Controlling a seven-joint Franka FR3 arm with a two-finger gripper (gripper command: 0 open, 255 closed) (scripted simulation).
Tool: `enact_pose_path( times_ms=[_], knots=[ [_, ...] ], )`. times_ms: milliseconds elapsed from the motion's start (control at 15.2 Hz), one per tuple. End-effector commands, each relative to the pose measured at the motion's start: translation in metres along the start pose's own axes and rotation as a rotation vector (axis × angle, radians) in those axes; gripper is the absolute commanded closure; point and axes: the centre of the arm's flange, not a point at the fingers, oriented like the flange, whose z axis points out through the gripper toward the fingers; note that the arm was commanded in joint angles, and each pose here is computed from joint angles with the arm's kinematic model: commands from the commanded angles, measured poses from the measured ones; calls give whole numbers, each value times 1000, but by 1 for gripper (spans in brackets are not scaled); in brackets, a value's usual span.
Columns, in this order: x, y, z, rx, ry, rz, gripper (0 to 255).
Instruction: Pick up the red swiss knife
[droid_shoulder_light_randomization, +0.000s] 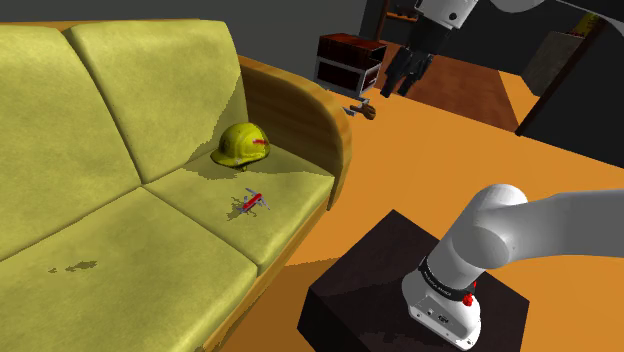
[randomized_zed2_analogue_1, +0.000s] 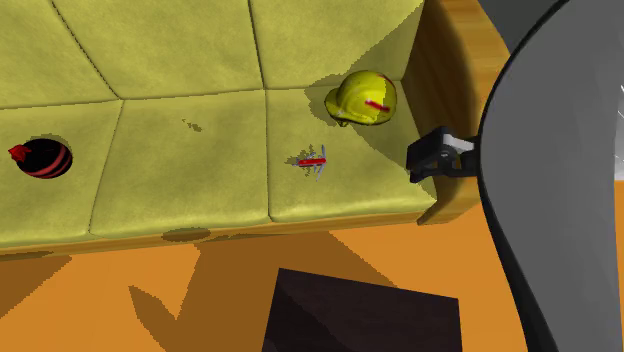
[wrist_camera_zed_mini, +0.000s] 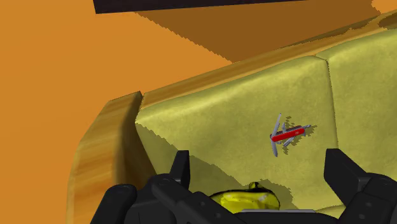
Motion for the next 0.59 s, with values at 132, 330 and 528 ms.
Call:
enact_pose_path(
  times_ms=[132, 330, 528],
  knots=[
    [12, -8, 23, -5, -9, -11, 0],
    [30, -21, 57, -13, -23, -28, 0],
    [48, -34, 92, -21, -36, -45, 0]
  ],
)
